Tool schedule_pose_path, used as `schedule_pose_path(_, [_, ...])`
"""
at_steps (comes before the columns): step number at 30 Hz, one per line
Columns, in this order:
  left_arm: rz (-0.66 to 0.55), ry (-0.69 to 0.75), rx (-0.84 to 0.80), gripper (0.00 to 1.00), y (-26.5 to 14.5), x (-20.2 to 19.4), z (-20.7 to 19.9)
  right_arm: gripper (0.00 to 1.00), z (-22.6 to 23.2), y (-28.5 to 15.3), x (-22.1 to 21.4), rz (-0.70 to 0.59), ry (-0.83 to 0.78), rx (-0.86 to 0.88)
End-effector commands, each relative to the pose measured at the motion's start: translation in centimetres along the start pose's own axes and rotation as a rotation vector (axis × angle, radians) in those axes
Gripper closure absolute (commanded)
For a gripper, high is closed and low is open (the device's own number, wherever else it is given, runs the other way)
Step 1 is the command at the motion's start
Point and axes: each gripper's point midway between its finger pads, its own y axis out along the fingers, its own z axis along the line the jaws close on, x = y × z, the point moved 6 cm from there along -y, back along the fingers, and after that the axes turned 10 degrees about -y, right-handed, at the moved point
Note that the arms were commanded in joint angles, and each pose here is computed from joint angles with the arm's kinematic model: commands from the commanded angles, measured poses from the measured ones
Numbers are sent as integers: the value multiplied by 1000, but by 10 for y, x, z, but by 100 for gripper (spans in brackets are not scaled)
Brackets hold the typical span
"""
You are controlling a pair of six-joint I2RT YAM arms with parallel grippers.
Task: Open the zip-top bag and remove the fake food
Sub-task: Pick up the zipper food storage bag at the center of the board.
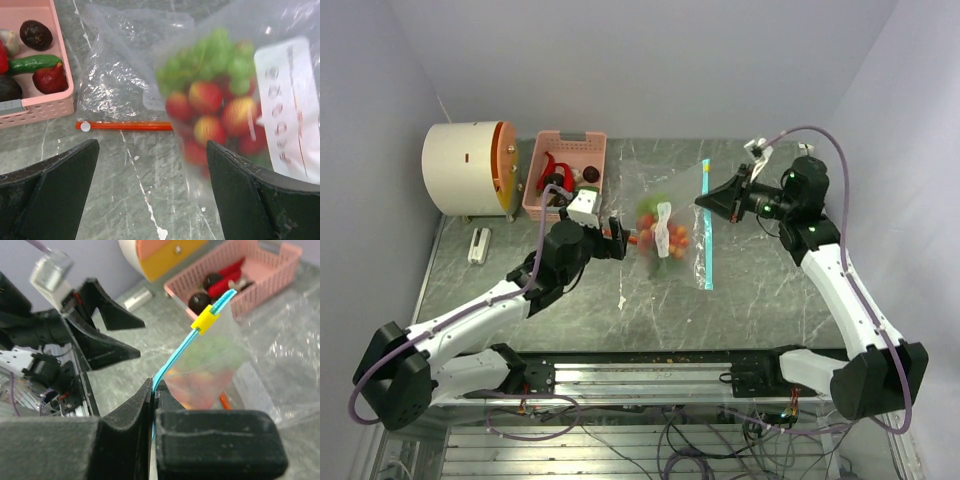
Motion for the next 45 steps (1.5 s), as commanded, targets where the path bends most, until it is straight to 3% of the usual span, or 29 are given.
schedule_pose_path(1, [13, -5, -20, 1, 13, -9, 1, 100, -30, 5, -60, 222, 75, -148])
schedule_pose_path(5, [-7, 6, -59, 1, 33, -5, 1, 100, -61, 2, -108, 413, 171, -326])
schedule_pose_path(14, [-27, 51, -220, 1, 75, 38, -5, 99, -52, 5, -117, 467, 92, -404])
schedule_pose_path(17, [-5, 45, -247, 1, 80, 34, -8, 55, -64, 0, -120, 489, 108, -534])
schedule_pose_path(19, [9, 31, -261, 1, 80, 28, -8, 43, -67, -2, -124, 491, 119, -573])
schedule_pose_path(22, [24, 18, -272, 1, 79, 19, -6, 52, -63, 3, -133, 476, 138, -518])
schedule_pose_path(26, [36, 21, -265, 1, 80, 15, -4, 100, -64, 5, -137, 442, 153, -530])
schedule_pose_path(30, [22, 27, -272, 1, 80, 19, -5, 100, -60, 5, -118, 382, 94, -513])
schedule_pose_path(33, [6, 39, -313, 1, 85, 21, -6, 100, -47, 8, -98, 310, -5, -407])
schedule_pose_path(39, [21, 122, -710, 1, 100, 34, -19, 100, 6, 15, -63, 95, -187, -32])
schedule_pose_path(45, [66, 271, -891, 1, 116, 42, -33, 100, 12, 22, -63, 124, -214, 123])
